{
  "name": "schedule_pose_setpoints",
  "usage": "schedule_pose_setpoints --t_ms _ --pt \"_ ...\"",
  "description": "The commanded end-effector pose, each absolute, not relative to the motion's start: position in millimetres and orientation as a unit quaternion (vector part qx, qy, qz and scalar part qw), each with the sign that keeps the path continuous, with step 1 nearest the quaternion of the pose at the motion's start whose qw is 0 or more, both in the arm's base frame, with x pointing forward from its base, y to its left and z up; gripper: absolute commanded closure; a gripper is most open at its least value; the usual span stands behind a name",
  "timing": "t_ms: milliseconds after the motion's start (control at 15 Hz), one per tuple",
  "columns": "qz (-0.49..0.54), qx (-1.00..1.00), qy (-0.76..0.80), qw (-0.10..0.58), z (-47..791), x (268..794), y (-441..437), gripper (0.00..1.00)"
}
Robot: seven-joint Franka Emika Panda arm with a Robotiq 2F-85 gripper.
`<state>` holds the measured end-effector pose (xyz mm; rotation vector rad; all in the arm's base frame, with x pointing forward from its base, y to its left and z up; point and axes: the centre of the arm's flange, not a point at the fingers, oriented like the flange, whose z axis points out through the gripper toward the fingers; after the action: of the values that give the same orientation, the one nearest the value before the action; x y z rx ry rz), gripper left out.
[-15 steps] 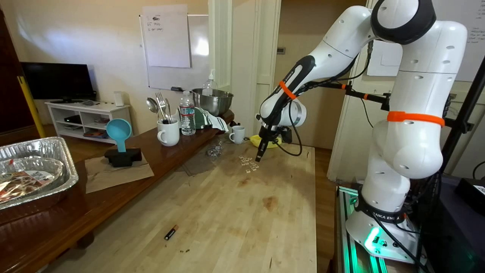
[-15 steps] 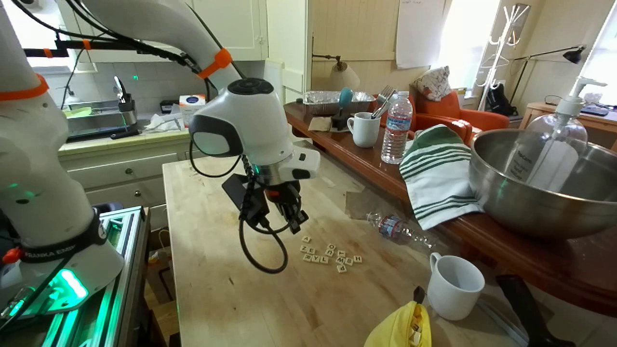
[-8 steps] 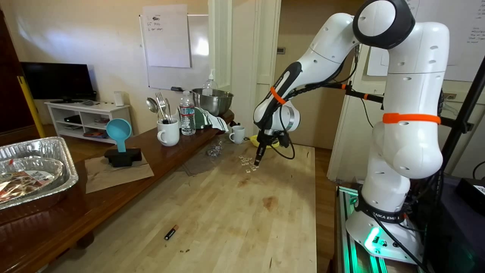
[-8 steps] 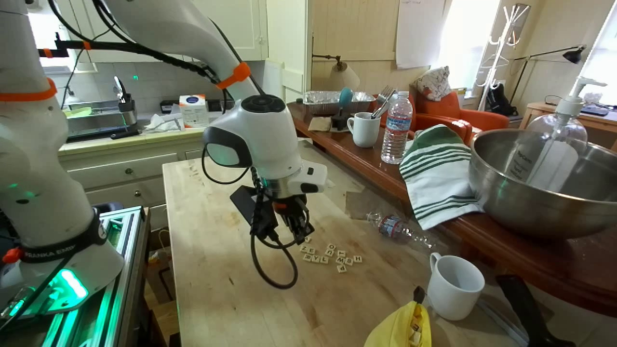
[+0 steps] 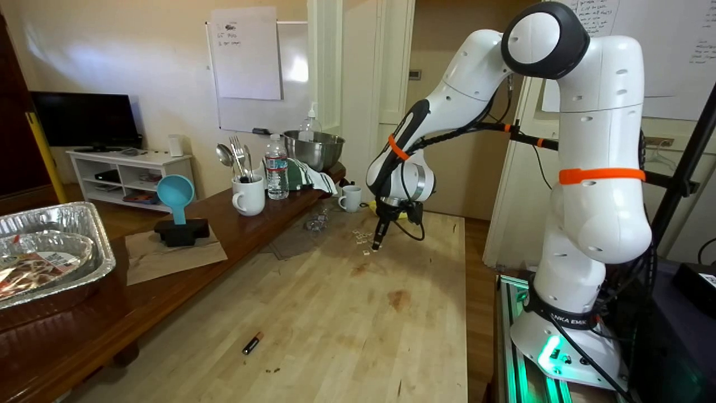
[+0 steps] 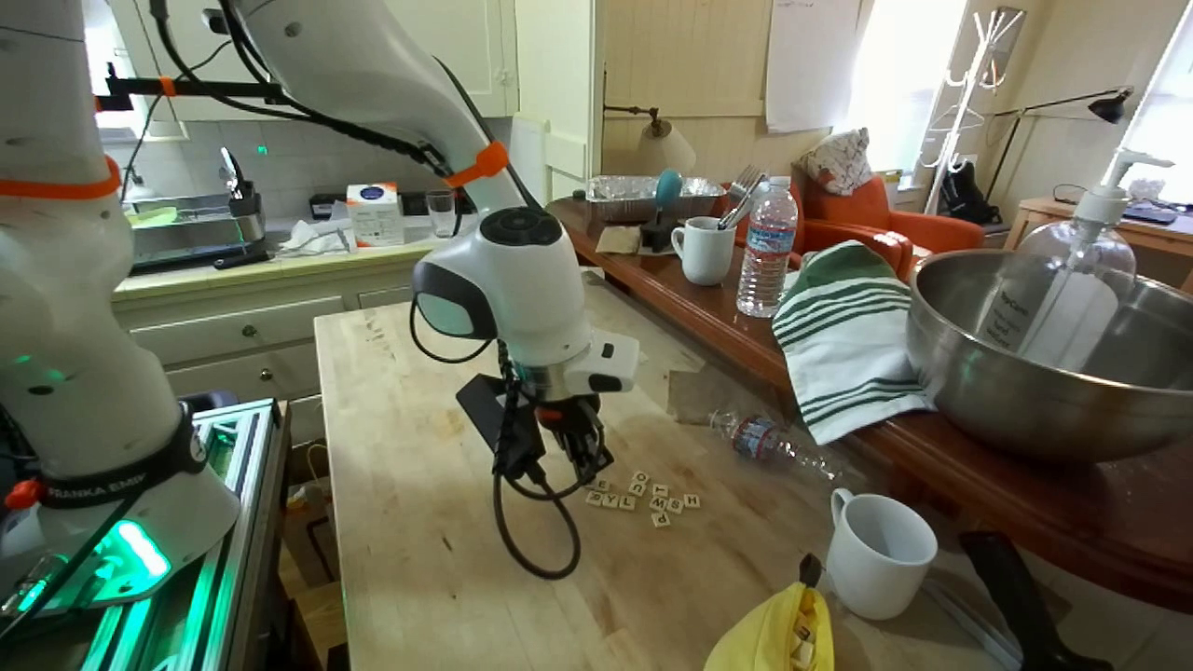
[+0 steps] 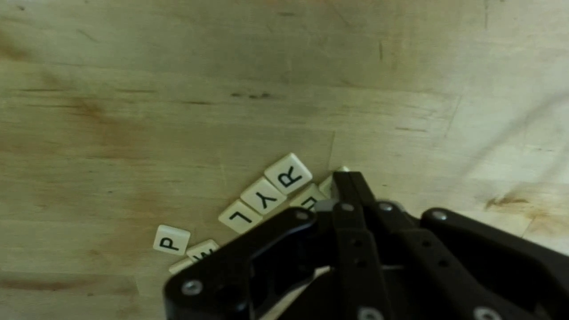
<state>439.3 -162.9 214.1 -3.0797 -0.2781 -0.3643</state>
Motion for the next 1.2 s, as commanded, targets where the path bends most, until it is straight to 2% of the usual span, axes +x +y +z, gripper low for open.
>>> schedule_pose_setpoints --t_ms 0,733,1133 --pt "-0.113 -0.989 -0.091 0.014 195 444 -169 1.0" --pt "-0.049 -0.994 -0.091 0.026 200 419 -141 1.0" --pt "-0.057 -0.998 -0.03 0.023 199 420 -117 1.0"
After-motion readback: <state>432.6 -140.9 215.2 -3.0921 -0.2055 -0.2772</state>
